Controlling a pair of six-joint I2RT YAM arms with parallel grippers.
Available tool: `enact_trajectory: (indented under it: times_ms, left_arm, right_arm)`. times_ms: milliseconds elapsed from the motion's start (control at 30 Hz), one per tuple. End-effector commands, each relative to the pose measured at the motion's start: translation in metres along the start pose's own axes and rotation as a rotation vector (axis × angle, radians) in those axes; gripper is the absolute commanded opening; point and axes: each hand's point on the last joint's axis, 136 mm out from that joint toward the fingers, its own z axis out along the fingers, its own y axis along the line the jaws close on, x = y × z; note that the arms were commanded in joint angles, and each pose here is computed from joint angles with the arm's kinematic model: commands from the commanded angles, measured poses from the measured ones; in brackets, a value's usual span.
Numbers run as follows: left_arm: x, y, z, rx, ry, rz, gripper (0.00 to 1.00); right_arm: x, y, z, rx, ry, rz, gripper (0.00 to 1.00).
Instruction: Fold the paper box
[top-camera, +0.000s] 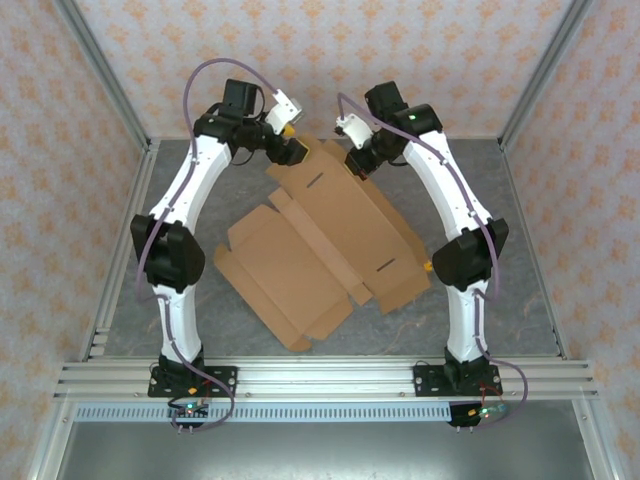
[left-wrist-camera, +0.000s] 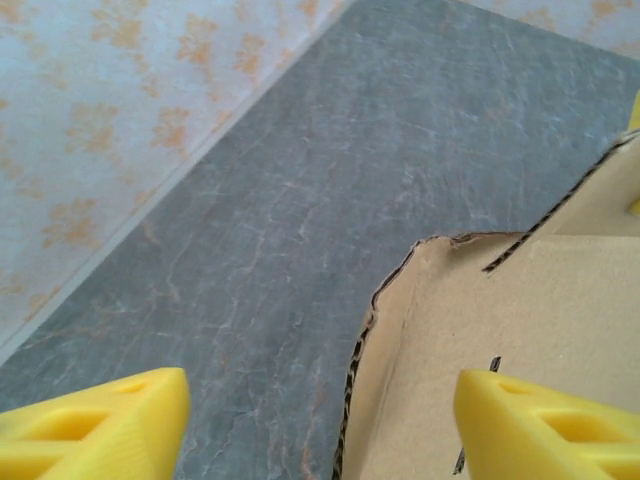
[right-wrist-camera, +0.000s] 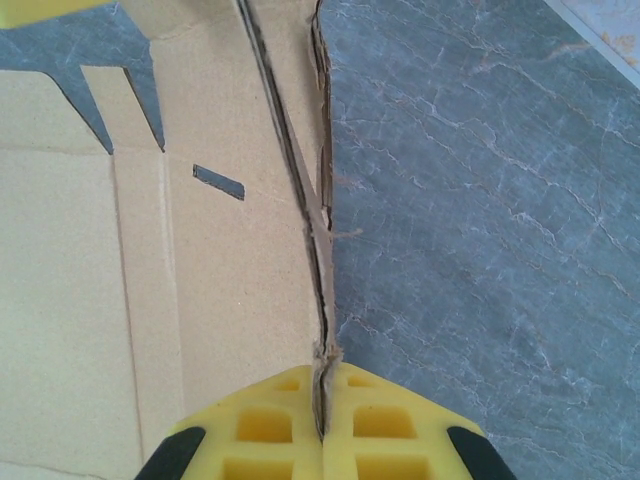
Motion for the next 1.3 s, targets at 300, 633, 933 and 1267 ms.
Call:
enact_trajectory:
  times_ms: [300,633,933,1267]
  left_arm:
    - [-0.012,-0.028,-0.009,0.175,-0.035,0.075,0.0]
    - [-0.007,-0.023,-0.03,0.151,-0.112,0.119,0.0]
    - [-0.006,-0.007,-0.034,0.112,-0.133,0.065,0.0]
    - [0.012,0.015,-0.037,-0.089,-0.141,-0.086,0.26]
  right_arm:
    - [-0.022,-0.022,-0.015,0.138,-0.068,0.01,0.11]
    - [0.009,-0.028,-0.051,0.125,-0.132,0.066,0.5]
    - [0.05,-0.018,-0.034,0.096,-0.107,0.06,0.44]
    - [0.022,-0.026,-0.027,0.265,-0.07,-0.08,0.0]
